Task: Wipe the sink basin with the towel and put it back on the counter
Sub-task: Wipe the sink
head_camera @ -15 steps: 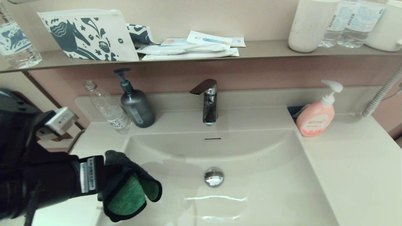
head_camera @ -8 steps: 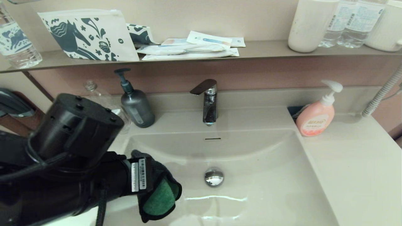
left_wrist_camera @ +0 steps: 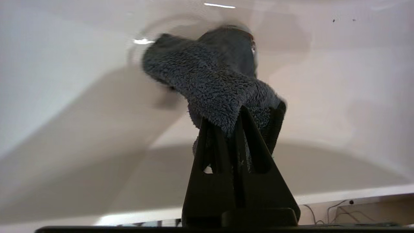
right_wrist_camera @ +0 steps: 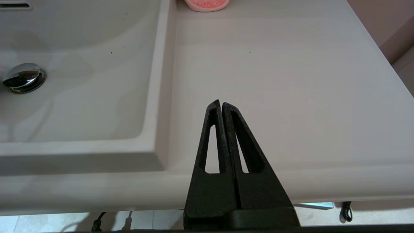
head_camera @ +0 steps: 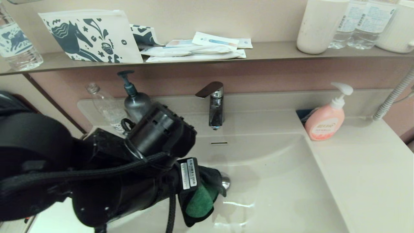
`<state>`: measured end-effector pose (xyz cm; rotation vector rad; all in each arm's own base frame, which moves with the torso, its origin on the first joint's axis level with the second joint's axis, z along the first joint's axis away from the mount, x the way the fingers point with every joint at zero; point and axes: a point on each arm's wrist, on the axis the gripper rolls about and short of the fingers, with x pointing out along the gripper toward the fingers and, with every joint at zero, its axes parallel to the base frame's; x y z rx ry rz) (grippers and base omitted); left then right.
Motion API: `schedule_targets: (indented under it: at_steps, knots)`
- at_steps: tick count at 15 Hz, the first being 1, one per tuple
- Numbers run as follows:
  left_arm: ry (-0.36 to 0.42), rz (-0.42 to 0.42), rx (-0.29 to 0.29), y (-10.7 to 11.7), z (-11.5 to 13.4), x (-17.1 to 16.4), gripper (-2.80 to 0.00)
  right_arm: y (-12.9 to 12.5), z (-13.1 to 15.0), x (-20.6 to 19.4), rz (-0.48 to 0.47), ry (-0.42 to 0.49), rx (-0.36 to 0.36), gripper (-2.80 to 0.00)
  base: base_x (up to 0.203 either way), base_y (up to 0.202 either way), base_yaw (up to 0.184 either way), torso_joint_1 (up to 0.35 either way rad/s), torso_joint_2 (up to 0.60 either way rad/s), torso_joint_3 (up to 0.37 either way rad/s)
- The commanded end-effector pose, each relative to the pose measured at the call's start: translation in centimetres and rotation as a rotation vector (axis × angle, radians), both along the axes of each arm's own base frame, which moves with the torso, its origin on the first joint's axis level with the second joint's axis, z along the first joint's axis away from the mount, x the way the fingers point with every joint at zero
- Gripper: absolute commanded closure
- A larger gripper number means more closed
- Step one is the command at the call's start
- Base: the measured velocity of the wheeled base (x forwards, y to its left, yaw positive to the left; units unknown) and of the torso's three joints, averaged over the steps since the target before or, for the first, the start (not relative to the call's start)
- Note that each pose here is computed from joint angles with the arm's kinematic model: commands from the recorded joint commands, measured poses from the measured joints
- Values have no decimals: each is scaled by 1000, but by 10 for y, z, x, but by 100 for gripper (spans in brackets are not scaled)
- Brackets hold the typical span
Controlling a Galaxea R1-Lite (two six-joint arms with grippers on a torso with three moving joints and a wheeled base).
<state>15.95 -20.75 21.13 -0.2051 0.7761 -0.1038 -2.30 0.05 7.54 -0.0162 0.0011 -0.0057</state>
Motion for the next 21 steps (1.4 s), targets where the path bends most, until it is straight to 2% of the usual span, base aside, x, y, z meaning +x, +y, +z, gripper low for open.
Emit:
schedule_targets:
  at_steps: [1, 7, 10, 13, 17, 21]
  knots:
    - [31, -9, 33, -19, -15, 5, 0, 0, 0, 0, 0, 2, 0, 0, 0, 0, 0, 0, 0, 0]
    - [94, -3, 6, -70, -43, 1, 0, 0, 0, 0, 1, 1, -1, 0, 0, 0, 0, 0, 0, 0]
    - [130, 20, 32, -95, -69, 8, 0, 0, 0, 0, 0, 1, -1, 0, 0, 0, 0, 0, 0, 0]
    - [118, 4, 4, -125, -72, 16, 0, 0, 0, 0, 1, 1, 0, 0, 0, 0, 0, 0, 0, 0]
    - [135, -14, 26, -166, -92, 23, 0, 0, 0, 0, 0, 2, -1, 0, 0, 0, 0, 0, 0, 0]
    - [141, -35, 42, -194, -115, 24, 0, 0, 0, 0, 1, 0, 0, 0, 0, 0, 0, 0, 0, 0]
